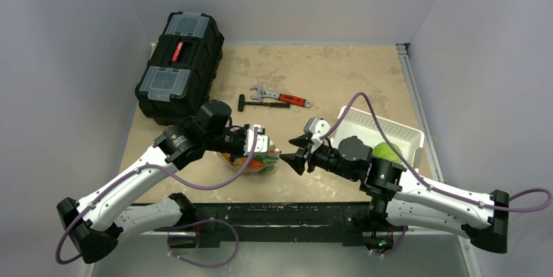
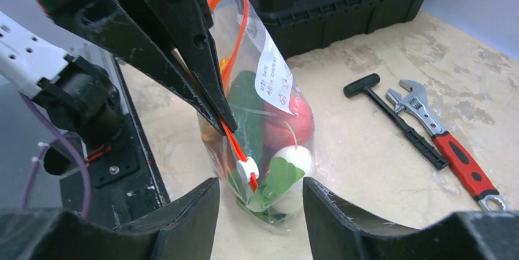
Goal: Place the food in the zip-top bag and seal the zipper
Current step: Zip the zipper food storage bag at the center of the board.
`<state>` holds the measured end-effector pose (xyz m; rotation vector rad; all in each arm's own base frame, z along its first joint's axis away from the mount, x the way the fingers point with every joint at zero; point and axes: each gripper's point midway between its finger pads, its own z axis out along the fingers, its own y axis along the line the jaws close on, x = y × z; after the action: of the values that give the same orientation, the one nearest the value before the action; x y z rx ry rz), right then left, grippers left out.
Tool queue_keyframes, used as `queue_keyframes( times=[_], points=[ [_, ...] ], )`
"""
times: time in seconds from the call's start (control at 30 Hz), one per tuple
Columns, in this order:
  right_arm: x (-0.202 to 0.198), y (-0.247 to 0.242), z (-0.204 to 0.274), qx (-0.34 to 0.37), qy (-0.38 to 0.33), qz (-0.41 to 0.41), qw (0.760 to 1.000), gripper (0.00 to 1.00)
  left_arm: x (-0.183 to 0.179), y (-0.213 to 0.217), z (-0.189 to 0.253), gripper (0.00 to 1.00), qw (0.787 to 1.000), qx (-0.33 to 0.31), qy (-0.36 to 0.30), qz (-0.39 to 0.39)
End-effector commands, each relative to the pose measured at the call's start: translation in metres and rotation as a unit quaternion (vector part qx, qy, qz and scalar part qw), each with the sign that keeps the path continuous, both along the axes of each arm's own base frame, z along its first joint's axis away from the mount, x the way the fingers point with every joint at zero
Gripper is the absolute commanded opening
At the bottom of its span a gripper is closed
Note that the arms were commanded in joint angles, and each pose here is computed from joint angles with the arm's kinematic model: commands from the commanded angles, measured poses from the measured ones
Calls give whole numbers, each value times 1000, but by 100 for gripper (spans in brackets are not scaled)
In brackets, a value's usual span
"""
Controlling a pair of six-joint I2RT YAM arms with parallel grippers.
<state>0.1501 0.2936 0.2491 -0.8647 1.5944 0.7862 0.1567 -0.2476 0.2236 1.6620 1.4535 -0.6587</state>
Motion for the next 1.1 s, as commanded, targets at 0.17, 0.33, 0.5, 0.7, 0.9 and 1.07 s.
queue_keyframes(
  times=[0.17,0.33,0.5,0.7,0.9,1.07],
  points=[
    [-12,9,6,-4,-17,51,999,38,-1,-3,10,0,1000,-17,-16,-3],
    [-17,19,12,10,-41,83,996,38,-2,-2,10,0,1000,-17,-18,-5],
    [-19,17,17,45,-73,89,992,40,-3,-2,11,0,1000,-18,-23,-9],
    [-14,23,11,35,-92,88,991,37,-4,-1,12,0,999,-19,-30,-11],
    [-14,27,11,42,-116,98,987,37,-5,0,12,0,999,-19,-38,-11],
    [-13,30,4,28,-127,106,986,28,-5,0,12,0,999,-19,-40,-11]
  ],
)
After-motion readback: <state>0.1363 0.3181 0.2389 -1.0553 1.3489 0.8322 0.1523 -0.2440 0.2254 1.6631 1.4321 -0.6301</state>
